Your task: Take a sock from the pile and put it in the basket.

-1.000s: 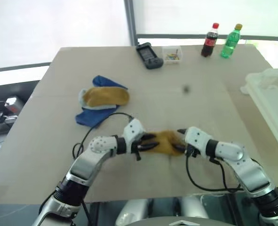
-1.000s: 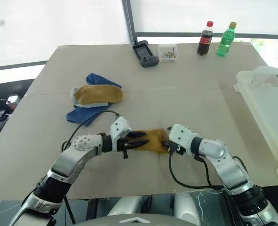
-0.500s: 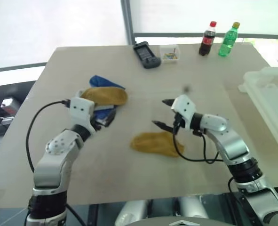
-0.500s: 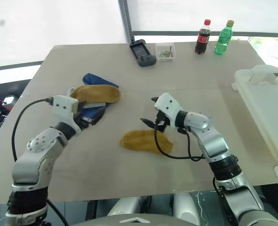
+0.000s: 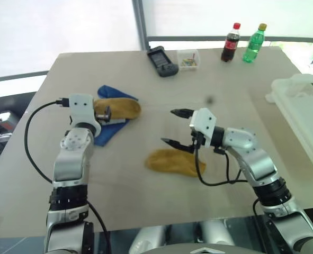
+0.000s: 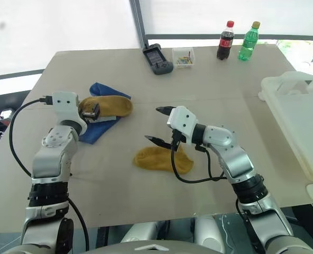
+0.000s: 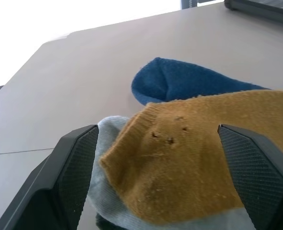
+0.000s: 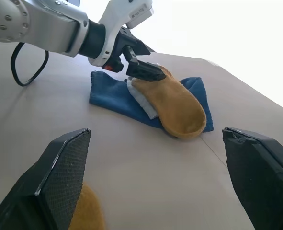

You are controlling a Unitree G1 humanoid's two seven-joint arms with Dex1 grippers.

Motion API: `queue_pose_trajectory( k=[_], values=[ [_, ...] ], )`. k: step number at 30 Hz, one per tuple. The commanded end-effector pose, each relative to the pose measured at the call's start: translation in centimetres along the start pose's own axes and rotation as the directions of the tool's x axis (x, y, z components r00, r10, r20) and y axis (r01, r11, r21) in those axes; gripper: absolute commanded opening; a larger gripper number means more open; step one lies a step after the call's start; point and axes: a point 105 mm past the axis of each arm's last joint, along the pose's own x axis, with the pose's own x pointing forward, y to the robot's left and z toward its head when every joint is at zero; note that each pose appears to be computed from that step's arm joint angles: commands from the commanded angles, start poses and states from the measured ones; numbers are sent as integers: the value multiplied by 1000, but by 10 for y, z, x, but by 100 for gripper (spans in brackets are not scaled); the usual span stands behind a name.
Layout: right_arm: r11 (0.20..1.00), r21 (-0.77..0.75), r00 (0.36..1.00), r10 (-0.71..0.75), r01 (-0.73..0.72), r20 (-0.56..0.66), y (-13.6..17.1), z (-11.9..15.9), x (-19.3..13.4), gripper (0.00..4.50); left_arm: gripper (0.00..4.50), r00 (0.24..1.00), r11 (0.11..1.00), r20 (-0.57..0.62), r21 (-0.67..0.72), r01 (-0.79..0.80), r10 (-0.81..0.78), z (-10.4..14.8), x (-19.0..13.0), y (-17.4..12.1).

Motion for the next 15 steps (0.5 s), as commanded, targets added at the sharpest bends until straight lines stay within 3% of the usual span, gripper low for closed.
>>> queue_pose_trajectory(
  k=[1, 8, 11, 15],
  values=[
    [999, -29, 999, -33, 34, 43, -4, 16, -5, 450, 421, 999, 1000, 48, -25, -16, 17, 15, 7, 10],
    [998, -27, 998, -58, 58, 23, -4, 14, -10, 450, 421, 1000, 996, -2, -87, 4, -4, 1, 16, 9],
    [998, -25, 998, -65, 66, 16, -4, 13, -12, 450, 339, 1000, 995, -17, -102, 5, -7, -4, 16, 9],
    [998, -23, 998, -66, 66, 6, -4, 11, -13, 450, 191, 1000, 995, -18, -103, 18, -20, -8, 13, 7]
  ],
)
